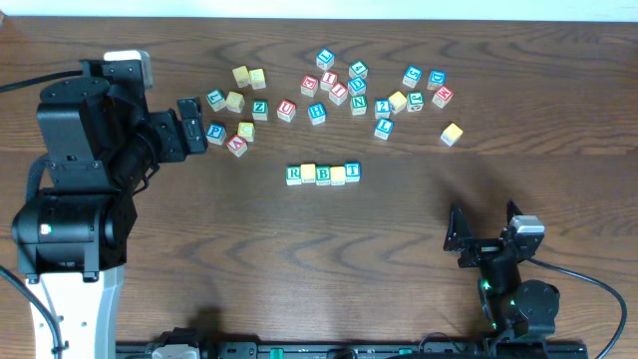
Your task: Spell out ROBOT
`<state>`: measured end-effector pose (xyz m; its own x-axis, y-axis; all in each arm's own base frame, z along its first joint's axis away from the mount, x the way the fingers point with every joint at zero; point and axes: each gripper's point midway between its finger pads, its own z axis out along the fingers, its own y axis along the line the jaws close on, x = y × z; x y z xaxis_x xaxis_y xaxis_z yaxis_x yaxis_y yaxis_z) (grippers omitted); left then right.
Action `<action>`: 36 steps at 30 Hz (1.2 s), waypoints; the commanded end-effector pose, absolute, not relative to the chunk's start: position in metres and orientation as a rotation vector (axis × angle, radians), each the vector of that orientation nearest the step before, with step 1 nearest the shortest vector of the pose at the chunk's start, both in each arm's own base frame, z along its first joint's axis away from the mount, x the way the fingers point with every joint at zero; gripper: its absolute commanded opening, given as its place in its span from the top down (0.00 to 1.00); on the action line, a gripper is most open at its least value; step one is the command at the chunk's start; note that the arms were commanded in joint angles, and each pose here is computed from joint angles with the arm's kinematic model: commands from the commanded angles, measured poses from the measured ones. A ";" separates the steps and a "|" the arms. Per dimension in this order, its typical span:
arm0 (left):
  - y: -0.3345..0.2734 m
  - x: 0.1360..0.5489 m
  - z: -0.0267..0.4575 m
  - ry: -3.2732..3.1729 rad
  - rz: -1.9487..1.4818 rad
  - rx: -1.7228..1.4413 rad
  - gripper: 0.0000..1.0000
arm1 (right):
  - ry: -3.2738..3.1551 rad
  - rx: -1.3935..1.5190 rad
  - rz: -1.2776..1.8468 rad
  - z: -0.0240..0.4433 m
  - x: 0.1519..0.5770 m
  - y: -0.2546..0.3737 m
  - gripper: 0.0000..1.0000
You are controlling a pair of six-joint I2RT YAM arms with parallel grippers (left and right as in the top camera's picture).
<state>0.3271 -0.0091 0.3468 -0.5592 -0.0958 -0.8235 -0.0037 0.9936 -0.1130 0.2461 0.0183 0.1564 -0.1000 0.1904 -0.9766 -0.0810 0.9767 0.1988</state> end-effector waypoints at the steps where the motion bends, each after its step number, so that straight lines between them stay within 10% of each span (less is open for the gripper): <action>1: -0.006 0.326 0.348 2.158 -0.105 -0.073 0.01 | 1.653 0.087 0.237 0.156 0.246 0.019 0.01; 36: 0.010 0.244 0.136 1.725 0.020 -0.069 0.01 | 1.653 0.087 0.237 0.156 0.246 0.019 0.01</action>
